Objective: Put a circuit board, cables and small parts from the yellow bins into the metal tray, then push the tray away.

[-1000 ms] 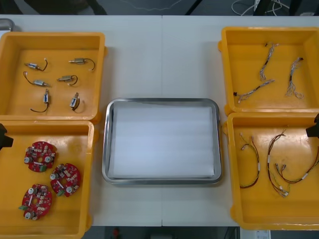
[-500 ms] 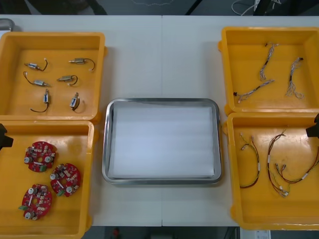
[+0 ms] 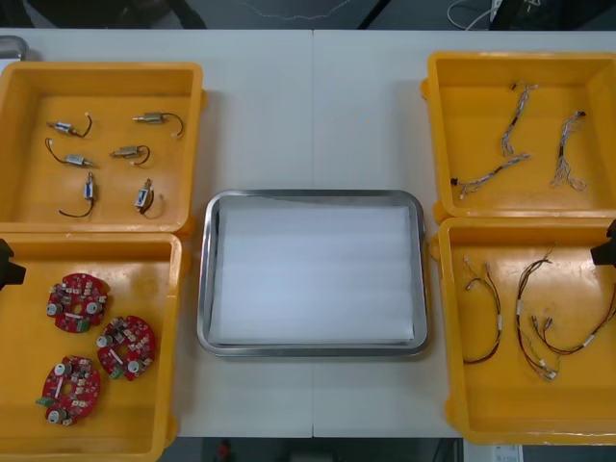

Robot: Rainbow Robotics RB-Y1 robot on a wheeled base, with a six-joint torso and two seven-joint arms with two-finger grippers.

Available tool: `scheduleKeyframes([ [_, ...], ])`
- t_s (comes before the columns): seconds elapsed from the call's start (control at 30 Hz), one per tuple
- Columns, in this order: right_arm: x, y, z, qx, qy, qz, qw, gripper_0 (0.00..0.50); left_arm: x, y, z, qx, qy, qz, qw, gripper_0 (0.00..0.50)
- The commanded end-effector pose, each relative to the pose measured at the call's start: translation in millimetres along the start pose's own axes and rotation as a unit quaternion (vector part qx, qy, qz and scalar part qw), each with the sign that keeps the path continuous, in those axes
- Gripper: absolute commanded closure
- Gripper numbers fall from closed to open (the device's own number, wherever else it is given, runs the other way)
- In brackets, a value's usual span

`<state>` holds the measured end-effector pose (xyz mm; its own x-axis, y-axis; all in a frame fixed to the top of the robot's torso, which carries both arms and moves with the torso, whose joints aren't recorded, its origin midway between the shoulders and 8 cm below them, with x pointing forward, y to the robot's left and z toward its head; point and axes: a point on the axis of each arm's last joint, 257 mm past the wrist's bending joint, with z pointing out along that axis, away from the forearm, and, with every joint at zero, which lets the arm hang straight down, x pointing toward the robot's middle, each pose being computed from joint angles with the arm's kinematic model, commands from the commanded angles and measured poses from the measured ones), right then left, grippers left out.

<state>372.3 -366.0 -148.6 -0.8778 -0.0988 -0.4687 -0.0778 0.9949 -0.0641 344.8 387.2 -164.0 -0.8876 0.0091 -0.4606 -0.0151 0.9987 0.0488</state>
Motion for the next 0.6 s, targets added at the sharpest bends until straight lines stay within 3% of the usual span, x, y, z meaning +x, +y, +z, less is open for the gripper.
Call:
scheduleKeyframes([
  [0.03,-8.5,-16.3,-12.9,0.023,-0.013,0.007,1.000,0.000,2.9,10.0,-9.3,-0.021,0.000,0.015,0.9997,0.000],
  [0.6,-8.5,-16.3,-12.9,0.023,-0.013,0.007,1.000,0.000,2.9,10.0,-9.3,-0.021,0.000,0.015,0.9997,0.000],
])
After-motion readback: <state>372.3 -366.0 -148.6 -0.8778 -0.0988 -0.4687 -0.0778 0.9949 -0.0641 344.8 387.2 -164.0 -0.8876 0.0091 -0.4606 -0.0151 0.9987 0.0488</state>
